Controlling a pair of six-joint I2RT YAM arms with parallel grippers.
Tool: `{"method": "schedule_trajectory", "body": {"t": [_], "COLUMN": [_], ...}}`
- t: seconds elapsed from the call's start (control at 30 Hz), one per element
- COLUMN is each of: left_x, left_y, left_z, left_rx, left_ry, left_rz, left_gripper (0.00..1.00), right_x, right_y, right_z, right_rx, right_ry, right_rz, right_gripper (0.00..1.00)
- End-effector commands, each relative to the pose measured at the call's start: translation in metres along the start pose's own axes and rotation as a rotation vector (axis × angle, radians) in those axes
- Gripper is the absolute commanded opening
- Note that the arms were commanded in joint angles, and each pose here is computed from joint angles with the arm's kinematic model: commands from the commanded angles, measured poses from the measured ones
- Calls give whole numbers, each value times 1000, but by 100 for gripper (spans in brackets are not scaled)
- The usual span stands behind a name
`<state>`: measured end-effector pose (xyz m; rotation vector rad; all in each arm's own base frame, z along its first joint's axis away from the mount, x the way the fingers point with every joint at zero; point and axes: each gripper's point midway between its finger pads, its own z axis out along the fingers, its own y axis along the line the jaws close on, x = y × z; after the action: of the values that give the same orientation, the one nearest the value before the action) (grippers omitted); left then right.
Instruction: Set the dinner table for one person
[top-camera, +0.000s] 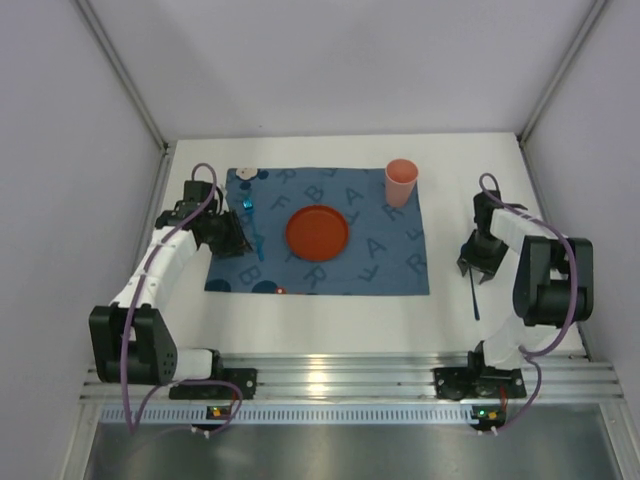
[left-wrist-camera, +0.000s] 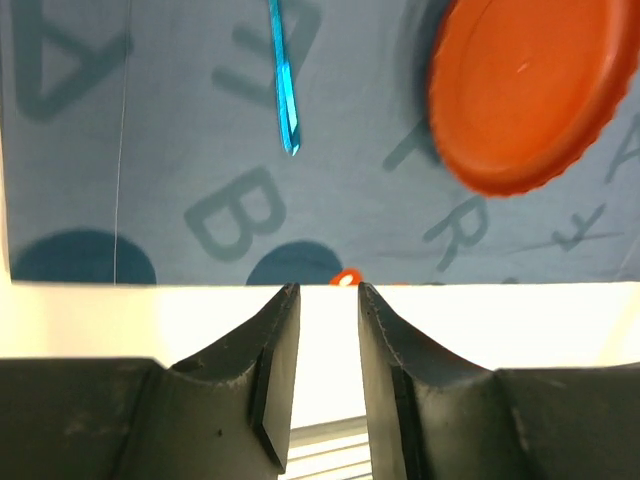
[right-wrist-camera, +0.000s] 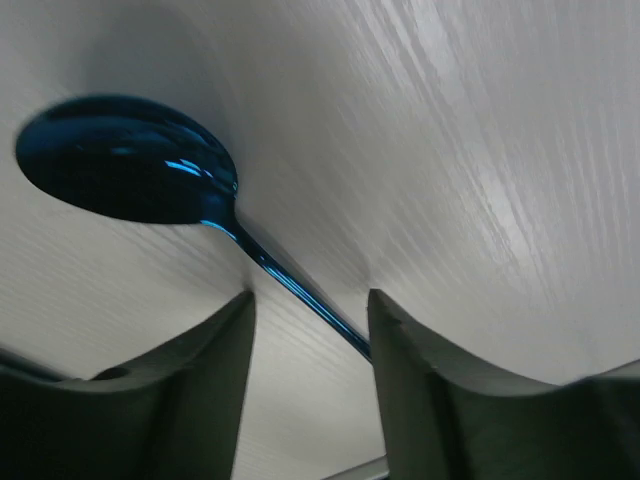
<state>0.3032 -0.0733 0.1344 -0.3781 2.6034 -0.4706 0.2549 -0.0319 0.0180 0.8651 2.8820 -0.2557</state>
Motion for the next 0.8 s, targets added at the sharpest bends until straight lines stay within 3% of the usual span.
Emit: {"method": "schedule_trajectory", "body": {"t": [0.0, 0.13, 0.23, 0.4, 0.63, 0.77], "left_x": [15, 27, 31, 36, 27, 15], "left_y": [8, 12, 12, 13, -3, -15], "left_z": [-9, -9, -12, -14, -13, -13], "left_rx": [-21, -27, -27, -43, 0, 32], "left_ry": [2, 13, 17, 22, 11, -1], "left_rz": [-37, -49, -52, -39, -22, -11], "left_gripper": [34, 34, 33, 33, 33, 33], "right_x": [-39, -44, -44, -49, -71, -40], "right_y": [6, 7, 6, 5, 14, 52], "right_z": [12, 27, 38, 27, -91, -149], "right_rx": [17, 37, 61, 68, -20, -156], "right_ry": [-108, -102, -85, -98, -296, -341], "right_rz": [12, -12, -22, -18, -16, -108], "right_gripper": [45, 25, 0, 0, 0, 0]}}
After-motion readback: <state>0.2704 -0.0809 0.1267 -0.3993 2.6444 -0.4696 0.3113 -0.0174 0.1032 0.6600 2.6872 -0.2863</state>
